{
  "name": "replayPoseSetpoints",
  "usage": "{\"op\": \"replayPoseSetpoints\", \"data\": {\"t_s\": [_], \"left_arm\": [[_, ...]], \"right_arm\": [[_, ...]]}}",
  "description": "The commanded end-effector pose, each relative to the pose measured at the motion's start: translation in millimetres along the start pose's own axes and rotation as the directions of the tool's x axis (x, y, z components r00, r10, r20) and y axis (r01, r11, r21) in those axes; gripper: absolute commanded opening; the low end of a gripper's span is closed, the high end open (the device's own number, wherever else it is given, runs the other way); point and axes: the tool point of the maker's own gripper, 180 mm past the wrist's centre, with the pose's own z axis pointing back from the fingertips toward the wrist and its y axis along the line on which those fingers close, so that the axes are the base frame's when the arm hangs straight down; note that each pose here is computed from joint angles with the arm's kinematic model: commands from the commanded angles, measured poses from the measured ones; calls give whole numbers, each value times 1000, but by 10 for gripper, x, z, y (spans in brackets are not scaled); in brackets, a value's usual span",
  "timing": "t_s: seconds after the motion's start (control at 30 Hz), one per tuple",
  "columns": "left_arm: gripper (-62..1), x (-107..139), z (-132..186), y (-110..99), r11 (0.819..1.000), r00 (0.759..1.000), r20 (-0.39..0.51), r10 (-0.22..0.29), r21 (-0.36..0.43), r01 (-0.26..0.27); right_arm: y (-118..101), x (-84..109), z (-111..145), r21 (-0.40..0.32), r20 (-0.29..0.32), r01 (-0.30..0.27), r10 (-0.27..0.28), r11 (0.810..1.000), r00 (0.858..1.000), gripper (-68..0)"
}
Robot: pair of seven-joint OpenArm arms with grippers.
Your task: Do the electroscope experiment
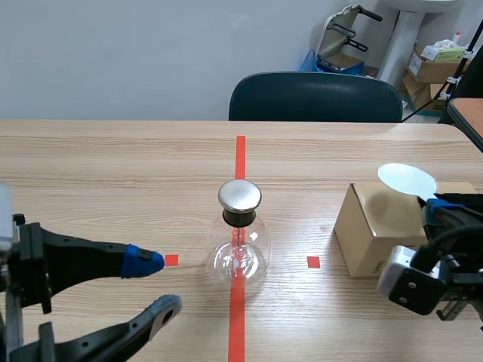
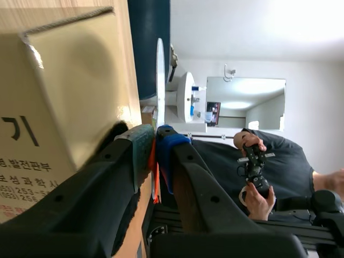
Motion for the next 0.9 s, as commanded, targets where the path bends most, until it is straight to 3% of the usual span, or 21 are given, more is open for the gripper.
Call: {"op": "replayPoseSetpoints", "data": {"t_s": [0.0, 0.17, 0.5, 0.87], "left_arm": [[-375, 40, -30, 49, 1000, 1000, 28, -2, 18, 1], [-379, -74, -70, 215, 997, 1000, 26, 12, 73, -14], [-535, -269, -163, 488, 988, 999, 25, 27, 153, -30], [-555, -740, -258, 728, 971, 999, -33, 43, 236, -34]], "right_arm": [[-166, 7, -51, -48, 3, -15, 16, 999, 1000, -667], [-248, 87, -176, -77, -25, -23, 21, 997, 999, -667], [-311, 345, -308, -119, -36, -41, 37, 992, 999, -667], [-316, 642, -337, -139, -30, -85, 81, 987, 996, -667]]}}
